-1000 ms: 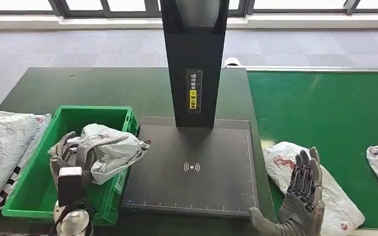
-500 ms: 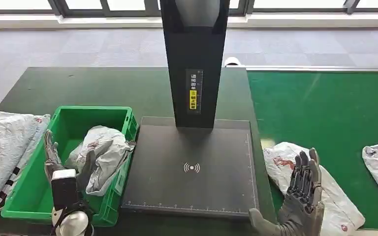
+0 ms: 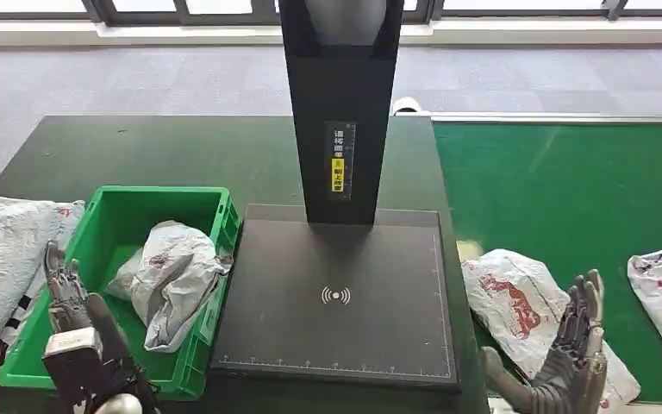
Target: Moved the parcel from conveyor to table for the left to box.
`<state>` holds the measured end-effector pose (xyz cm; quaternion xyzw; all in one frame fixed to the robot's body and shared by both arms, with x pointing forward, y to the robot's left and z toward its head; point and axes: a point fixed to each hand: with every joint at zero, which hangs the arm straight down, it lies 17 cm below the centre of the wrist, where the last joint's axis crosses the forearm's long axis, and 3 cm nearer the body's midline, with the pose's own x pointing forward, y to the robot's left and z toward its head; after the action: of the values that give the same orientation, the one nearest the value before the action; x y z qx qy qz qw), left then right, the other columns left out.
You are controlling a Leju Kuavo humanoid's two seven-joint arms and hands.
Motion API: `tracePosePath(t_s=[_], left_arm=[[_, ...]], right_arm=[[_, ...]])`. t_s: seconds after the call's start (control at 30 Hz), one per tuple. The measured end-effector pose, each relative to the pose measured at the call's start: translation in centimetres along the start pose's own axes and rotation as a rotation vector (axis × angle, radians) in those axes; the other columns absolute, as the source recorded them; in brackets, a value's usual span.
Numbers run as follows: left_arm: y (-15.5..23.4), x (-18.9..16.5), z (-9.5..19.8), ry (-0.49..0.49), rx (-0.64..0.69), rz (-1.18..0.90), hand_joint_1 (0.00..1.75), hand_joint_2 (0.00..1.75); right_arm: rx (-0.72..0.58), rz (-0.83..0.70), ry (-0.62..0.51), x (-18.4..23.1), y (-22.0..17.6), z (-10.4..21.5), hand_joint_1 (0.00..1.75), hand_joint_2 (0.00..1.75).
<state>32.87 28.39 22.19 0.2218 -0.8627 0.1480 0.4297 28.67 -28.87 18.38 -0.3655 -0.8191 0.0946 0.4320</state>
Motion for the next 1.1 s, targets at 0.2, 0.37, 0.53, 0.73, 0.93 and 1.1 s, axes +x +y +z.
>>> tracePosePath(t_s=[0.2,0.37,0.53,0.73,0.93,1.1], left_arm=[[-0.8,2.7,1.5,-0.001,-0.087,0.134,0.0,0.0],[0.4,3.4,2.3,-0.009,-0.071,0.075,0.0,0.0],[0.7,3.8,2.5,-0.009,-0.067,0.073,0.0,0.0],[1.3,3.8,2.6,-0.012,-0.039,0.035,0.0,0.0],[2.2,4.0,3.0,-0.005,0.0,-0.003,0.0,0.0],[1.5,4.2,3.4,-0.008,-0.014,-0.001,0.0,0.0]], right_arm=[[0.104,0.341,0.222,-11.8,-3.7,3.1,0.0,1.75],[0.118,0.508,0.404,-18.3,-6.5,6.1,0.0,1.75],[0.095,0.527,0.495,-20.5,-7.6,7.8,0.0,1.75],[0.104,0.532,0.543,-21.7,-7.3,8.8,0.0,1.75],[0.158,0.504,0.611,-23.8,-4.2,10.4,0.0,1.75],[0.281,0.45,0.691,-25.3,1.2,12.7,0.0,1.75]])
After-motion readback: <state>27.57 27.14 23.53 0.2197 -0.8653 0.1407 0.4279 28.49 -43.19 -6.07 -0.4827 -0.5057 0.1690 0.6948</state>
